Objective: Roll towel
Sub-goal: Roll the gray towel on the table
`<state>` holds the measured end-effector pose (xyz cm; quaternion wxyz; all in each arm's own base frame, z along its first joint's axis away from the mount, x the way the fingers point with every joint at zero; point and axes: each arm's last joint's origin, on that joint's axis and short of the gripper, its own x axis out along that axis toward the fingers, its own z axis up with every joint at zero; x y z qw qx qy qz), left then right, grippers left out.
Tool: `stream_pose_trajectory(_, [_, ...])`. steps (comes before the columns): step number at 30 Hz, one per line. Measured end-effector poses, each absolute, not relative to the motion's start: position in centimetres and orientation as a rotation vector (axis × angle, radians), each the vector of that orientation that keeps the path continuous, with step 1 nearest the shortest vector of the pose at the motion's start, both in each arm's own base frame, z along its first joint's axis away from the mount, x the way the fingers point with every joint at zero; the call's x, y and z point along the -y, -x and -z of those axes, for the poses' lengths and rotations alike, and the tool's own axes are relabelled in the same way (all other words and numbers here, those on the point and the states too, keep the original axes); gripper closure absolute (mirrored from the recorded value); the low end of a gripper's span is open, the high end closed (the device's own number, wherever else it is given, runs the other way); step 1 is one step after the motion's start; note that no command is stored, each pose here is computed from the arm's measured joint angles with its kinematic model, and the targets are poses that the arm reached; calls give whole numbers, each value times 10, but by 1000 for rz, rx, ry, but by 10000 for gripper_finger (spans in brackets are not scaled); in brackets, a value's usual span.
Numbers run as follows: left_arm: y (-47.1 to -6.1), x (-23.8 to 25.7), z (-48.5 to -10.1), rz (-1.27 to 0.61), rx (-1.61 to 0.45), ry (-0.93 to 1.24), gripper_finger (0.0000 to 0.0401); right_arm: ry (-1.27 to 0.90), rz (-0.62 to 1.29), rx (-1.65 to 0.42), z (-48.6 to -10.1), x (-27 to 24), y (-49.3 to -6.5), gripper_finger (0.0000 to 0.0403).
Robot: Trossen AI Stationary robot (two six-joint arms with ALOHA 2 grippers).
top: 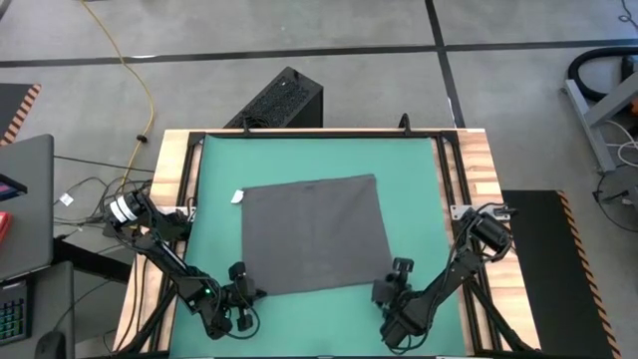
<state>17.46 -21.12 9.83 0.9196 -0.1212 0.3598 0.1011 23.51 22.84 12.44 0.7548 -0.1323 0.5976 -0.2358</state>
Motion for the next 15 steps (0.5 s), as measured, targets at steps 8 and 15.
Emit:
stream_pose_trajectory(8, [-174, 210, -127, -176, -664, 319, 401, 232, 603, -1339, -126, -220, -236, 347])
stream_pose_trajectory(15, [-180, 199, -153, -166, -586, 297, 401, 139, 666, -1298, -128, -222, -238, 347])
